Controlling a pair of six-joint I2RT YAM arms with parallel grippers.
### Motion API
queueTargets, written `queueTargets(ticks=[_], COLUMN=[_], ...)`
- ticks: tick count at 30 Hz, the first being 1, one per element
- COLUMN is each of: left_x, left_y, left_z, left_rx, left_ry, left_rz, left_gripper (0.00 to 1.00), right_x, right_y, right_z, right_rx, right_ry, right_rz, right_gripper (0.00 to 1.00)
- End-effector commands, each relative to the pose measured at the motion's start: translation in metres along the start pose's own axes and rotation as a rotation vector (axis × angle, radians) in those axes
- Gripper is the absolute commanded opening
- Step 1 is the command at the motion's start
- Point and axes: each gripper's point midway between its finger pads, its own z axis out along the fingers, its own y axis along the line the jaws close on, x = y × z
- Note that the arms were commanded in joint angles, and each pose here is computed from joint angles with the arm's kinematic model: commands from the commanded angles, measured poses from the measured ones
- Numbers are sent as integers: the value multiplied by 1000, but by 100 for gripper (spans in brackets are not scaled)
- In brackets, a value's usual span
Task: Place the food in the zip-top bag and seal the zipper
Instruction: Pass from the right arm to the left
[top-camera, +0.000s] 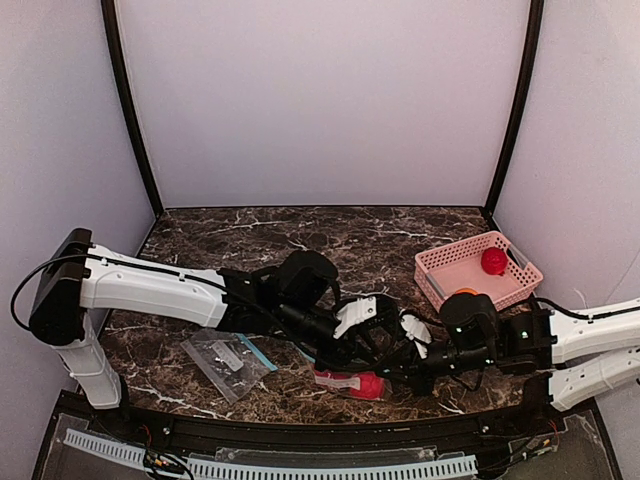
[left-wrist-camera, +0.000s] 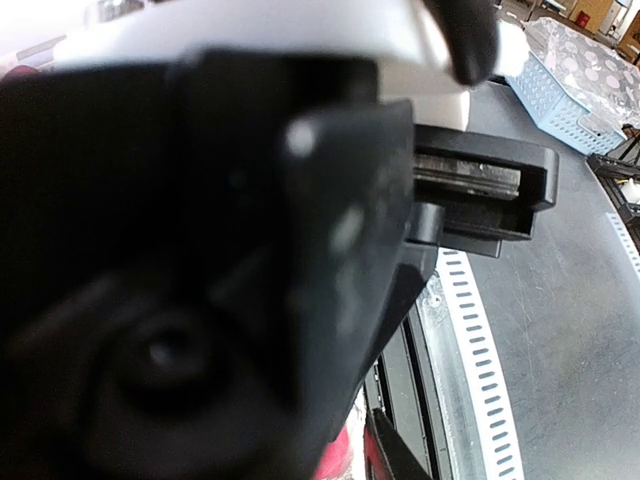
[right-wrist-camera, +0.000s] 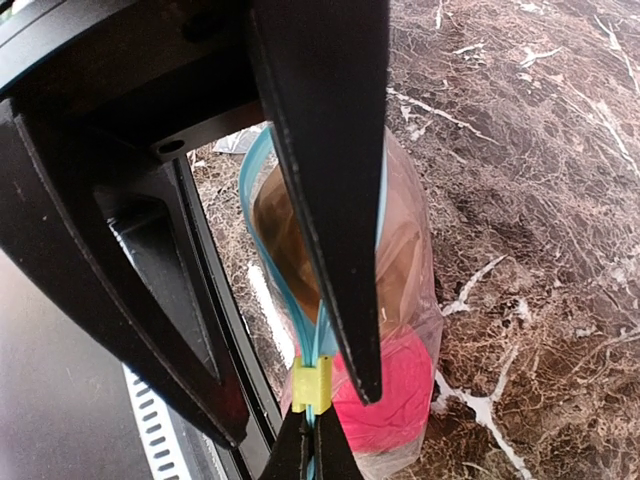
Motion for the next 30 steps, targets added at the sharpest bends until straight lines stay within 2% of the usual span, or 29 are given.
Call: queueTargets(ticks=[1,4,8,16,19,23,30], left_x=[39,47,50,41,36,50,76], left_y=[-2,0,2,-5,4,10,5], left_z=[7,6,5,11,3,-8,-22], left_rx=[16,1,-14,40,-3,-23,-64], left_ry=[130,162,176,117,75,71,109], left_rz=[-21,-9,-3,-58,-84,-156,-206], left_gripper=[31,35,35,18,18,18,15], right_x=[-35,-36,-35,-43,-41,-42,-60], right_y=[11,12,14,14,13,9,10], right_z=[-12,-14,-16,-17,-17,-16,-5], right_rx=[-28,-32,-44,-47,-39,-19,-7], right_ry=[-131,-142,-145,-177,-174,-175,-168], right_rz=[-28,-25,-22,-18,-19,-45,-121], right_gripper=[0,0,0,0,0,0,0])
